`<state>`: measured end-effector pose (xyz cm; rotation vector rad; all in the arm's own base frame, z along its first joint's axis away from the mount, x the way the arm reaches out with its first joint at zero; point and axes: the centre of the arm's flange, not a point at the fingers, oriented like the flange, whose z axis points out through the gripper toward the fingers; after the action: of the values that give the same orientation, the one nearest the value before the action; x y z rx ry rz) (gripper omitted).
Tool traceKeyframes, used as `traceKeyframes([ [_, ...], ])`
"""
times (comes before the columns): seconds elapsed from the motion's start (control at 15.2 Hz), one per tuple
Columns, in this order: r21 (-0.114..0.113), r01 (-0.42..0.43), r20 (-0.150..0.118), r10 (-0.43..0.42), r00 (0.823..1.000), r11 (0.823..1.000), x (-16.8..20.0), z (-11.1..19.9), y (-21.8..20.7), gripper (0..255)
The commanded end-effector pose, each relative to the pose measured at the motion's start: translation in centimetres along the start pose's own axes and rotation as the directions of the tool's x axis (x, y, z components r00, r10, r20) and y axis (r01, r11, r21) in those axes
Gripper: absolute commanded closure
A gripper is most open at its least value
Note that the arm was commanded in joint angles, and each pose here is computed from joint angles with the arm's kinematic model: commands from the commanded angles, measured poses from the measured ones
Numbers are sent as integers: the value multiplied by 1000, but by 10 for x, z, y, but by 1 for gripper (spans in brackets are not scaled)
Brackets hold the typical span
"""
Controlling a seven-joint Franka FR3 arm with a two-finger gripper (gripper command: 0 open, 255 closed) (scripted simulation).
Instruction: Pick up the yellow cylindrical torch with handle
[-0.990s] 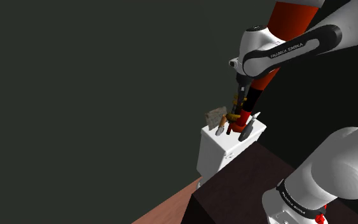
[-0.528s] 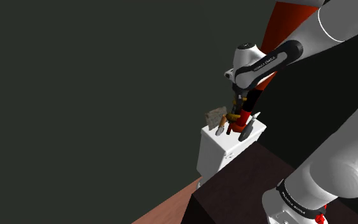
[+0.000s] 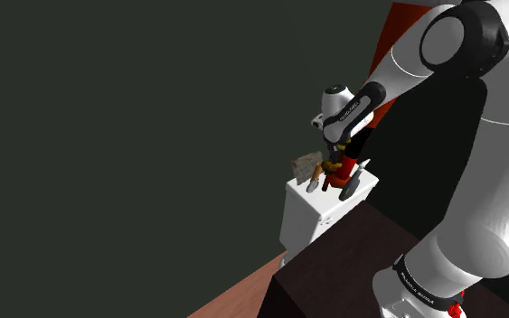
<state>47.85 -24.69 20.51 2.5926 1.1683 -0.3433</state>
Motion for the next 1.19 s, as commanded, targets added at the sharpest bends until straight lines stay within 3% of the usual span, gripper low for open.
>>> traceKeyframes([
  [0.0, -4, 43, 15, -43, 999, 999, 6, 23, 12, 0],
  [0.33, -11, 131, 48, -131, 990, 991, 17, 75, 36, 0],
  [0.92, -11, 131, 48, -131, 990, 991, 30, 112, 30, 0],
  [0.99, -11, 131, 48, -131, 990, 991, 30, 113, 30, 255],
  [1.12, -11, 131, 48, -131, 990, 991, 28, 114, 29, 255],
])
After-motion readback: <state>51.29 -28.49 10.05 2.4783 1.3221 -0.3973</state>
